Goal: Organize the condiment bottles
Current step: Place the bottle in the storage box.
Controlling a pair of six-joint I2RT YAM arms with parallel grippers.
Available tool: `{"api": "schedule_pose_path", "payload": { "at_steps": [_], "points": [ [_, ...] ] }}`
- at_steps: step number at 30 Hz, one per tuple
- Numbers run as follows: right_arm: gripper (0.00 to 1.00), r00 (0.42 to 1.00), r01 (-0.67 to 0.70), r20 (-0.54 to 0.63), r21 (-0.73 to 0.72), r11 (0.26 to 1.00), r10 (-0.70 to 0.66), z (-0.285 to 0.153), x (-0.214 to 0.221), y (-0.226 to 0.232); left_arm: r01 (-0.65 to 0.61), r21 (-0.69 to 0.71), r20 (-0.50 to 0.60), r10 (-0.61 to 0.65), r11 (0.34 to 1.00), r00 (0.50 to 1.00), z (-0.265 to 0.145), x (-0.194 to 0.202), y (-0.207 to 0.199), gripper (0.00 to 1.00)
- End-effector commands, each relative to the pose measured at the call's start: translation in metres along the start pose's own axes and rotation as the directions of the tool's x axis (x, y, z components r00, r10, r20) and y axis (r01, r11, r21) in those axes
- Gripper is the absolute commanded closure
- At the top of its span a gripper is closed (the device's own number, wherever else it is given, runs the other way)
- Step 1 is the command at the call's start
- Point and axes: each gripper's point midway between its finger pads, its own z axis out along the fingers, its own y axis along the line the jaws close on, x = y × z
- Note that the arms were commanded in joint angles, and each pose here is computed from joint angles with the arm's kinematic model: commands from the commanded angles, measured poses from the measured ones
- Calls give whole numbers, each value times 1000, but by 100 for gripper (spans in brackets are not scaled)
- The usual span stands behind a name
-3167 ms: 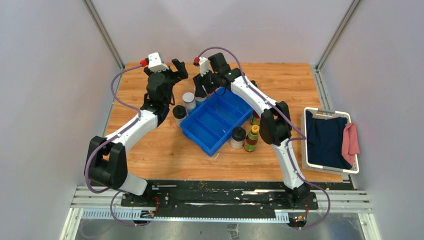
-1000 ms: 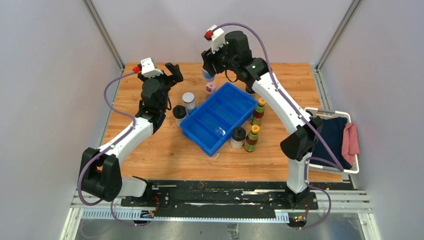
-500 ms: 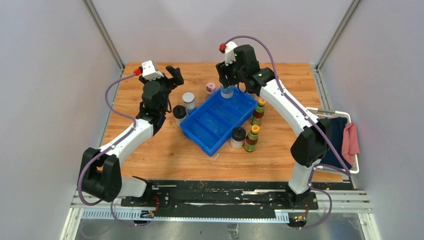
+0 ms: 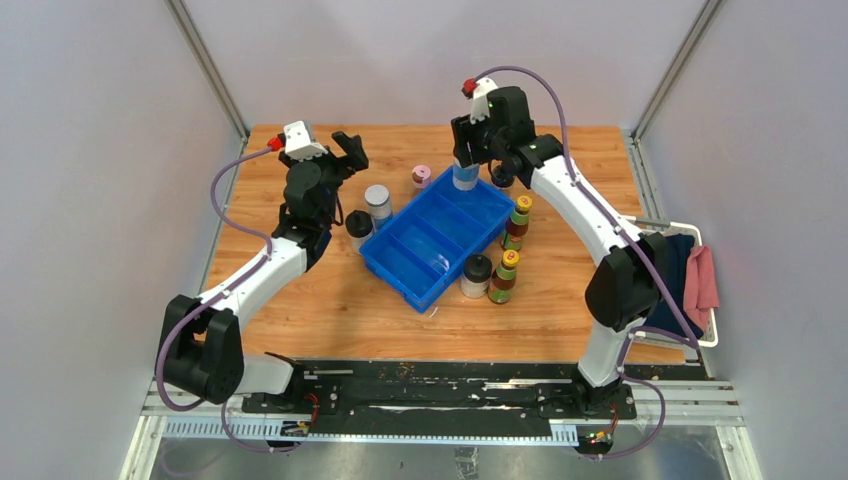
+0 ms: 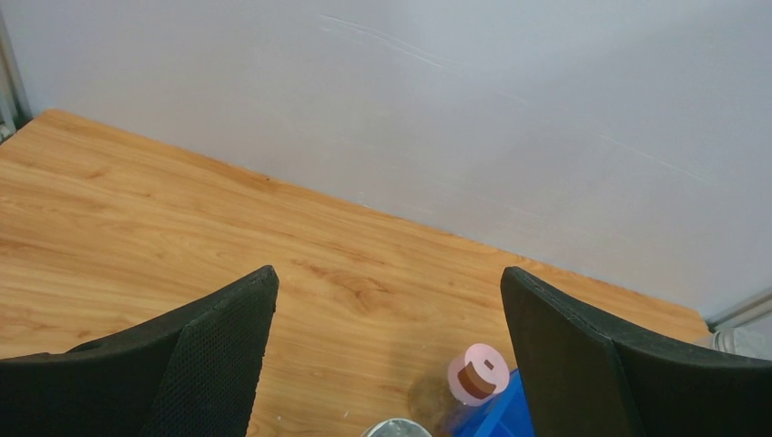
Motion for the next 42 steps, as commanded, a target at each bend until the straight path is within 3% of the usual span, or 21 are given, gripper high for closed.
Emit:
{"api": "schedule_pose_path", "payload": {
  "at_steps": [1,25,42],
  "points": [
    [100,997,-20,80,-21,1000,22,4,-23,-3,15,-6,12,-14,1000,1000,3,0,3,4],
    [100,999,-39,24,-80,996,41,61,1,-10,24,14,63,-25,1000,998,12,-10,-4,5],
    [100,1000,-5,-6,-130,992,4,70,30,0,18,33,81,-21,999,996,10,-10,-5,5]
  ]
}}
